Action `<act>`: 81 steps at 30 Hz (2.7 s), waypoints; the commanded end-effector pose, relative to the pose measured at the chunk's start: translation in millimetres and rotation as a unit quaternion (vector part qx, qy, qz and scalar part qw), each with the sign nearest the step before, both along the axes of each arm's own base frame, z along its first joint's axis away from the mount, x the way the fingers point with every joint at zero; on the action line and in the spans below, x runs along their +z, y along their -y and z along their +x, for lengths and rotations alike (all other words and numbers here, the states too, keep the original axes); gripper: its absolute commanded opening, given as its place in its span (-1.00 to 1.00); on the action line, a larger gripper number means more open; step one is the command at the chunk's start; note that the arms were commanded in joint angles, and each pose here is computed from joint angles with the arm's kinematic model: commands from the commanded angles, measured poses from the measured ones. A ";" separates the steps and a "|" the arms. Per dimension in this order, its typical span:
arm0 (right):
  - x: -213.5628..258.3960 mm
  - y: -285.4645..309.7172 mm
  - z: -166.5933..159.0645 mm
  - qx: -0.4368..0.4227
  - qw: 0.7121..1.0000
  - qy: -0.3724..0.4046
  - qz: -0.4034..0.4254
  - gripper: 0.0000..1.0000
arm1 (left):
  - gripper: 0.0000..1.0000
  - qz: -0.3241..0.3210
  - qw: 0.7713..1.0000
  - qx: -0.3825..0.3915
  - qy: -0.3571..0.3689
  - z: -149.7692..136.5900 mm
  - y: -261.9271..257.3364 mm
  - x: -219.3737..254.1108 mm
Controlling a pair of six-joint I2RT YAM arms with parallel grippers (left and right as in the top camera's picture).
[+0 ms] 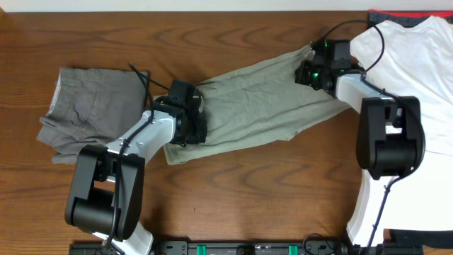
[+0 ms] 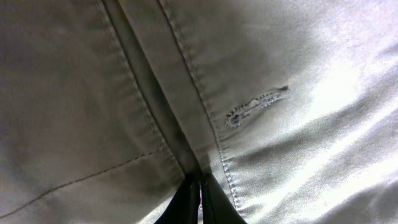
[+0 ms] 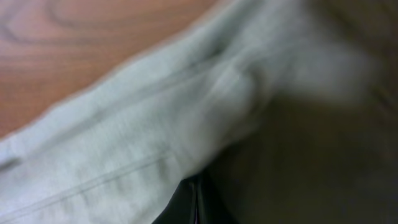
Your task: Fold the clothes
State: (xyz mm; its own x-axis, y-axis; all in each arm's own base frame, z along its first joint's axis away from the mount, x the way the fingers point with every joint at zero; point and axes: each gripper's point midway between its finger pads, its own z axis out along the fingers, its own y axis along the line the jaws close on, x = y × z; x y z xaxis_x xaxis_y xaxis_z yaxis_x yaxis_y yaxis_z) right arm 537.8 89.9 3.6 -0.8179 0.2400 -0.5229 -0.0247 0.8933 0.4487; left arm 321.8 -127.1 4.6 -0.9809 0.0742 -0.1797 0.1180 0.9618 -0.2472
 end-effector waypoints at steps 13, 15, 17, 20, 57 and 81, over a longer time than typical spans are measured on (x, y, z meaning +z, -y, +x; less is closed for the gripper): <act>14.2 -15.9 52.0 -0.043 0.989 0.120 0.080 -0.89 | -0.88 0.010 1.000 -0.005 -0.008 -4.4 -3.3 -6.2; 22.1 -12.9 57.7 -0.057 0.985 0.132 0.094 -0.89 | -0.88 0.010 1.000 -0.005 -0.008 -4.3 -3.3 -6.2; 24.8 -10.1 60.1 -0.063 0.984 0.137 0.096 -0.89 | -0.88 0.010 1.000 -0.005 -0.008 -4.3 -3.3 -6.2; 22.1 -2.5 62.3 -0.082 0.984 0.138 0.081 -0.89 | -0.88 0.010 1.000 -0.005 -0.008 -4.4 -3.3 -6.2; 12.6 -25.2 41.9 -0.035 0.993 0.093 0.071 -0.88 | -0.56 0.001 1.000 -0.020 0.024 -11.3 5.3 36.4; 73.3 -108.4 -73.9 0.196 0.981 -0.008 0.016 -0.95 | -0.81 0.000 0.999 -0.005 0.041 -1.9 5.4 38.5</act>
State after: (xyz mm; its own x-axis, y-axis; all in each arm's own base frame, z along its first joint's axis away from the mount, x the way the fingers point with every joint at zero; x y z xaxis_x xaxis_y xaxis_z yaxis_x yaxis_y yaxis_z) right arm 472.2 186.5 96.1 -0.8547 -0.0040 -0.5192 -0.3185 0.7937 0.5183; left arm 316.4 -133.0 40.4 -0.9663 0.0879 -0.2419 0.1484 0.9582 -0.2445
